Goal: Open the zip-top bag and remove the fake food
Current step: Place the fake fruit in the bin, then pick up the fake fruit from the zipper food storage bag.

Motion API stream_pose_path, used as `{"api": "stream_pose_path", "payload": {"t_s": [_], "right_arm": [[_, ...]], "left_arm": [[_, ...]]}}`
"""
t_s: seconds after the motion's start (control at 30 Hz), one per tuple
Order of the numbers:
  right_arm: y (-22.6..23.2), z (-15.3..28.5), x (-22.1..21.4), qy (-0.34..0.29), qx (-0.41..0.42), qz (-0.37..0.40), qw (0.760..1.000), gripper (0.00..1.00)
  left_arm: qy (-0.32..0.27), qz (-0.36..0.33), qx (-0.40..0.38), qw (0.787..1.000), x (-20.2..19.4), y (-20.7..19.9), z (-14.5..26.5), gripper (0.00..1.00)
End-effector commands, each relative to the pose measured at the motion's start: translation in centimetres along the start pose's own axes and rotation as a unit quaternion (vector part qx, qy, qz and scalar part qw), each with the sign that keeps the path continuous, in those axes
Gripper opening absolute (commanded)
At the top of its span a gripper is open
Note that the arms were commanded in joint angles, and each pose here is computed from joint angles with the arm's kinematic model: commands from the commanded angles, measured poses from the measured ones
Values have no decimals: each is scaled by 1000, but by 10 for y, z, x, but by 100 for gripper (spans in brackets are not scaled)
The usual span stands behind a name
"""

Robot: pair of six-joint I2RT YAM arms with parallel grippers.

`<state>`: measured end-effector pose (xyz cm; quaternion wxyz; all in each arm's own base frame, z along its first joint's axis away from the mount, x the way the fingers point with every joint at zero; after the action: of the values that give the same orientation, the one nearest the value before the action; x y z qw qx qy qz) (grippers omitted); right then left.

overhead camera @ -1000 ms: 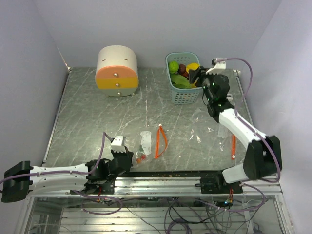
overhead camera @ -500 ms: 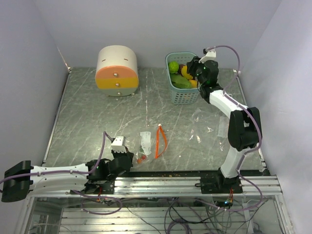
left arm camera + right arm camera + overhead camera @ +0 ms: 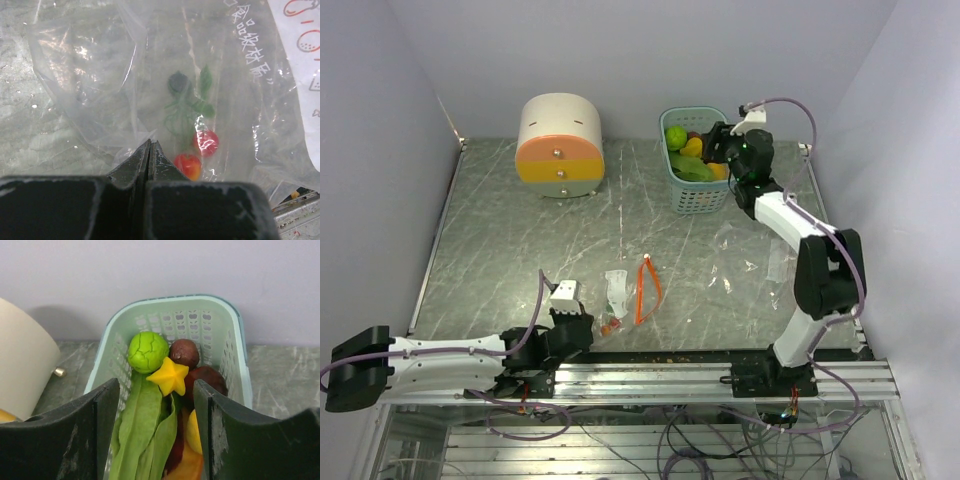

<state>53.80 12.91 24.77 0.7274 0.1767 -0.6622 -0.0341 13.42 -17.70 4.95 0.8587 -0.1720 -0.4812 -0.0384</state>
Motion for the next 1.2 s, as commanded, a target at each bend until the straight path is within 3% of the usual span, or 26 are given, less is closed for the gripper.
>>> {"api": "stream_pose_path", "payload": {"t_s": [0.0,0.07,0.2,0.23,0.5,0.9,1.17], "right_arm": [[22,45,68,-90,34,-1,995,61],[28,71,82,-109,45,-18,993,61],[41,120,64,-99,91,-57,989,60],[48,151,35,-77,117,-78,987,60],[71,238,-56,11,173,-134,976,60],[90,286,-145,125,196,-141,962,59],[114,299,-184,173,227,-164,944,48]], "left_arm": [[-4,4,-6,1000,8,-9,1,7],[-5,4,-7,1000,9,-9,1,7],[-9,10,-12,1000,12,-10,3,7],[-10,12,-12,1000,13,-9,4,7],[-15,20,-4,1000,15,-6,4,7],[-12,13,-5,1000,14,-14,0,7],[-12,16,-5,1000,10,-15,-3,7]]}}
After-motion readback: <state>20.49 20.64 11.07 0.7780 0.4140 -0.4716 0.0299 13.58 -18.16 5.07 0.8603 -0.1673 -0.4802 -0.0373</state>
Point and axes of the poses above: each gripper's point midway between its finger pads, its own z axis back along the fingers, its own y axis along the line the jaws close on, x = y × z, the point moved 2 cm from there along z, back along the fingers, and after that the axes turned 7 degrees about -z, right-handed, at the moved point
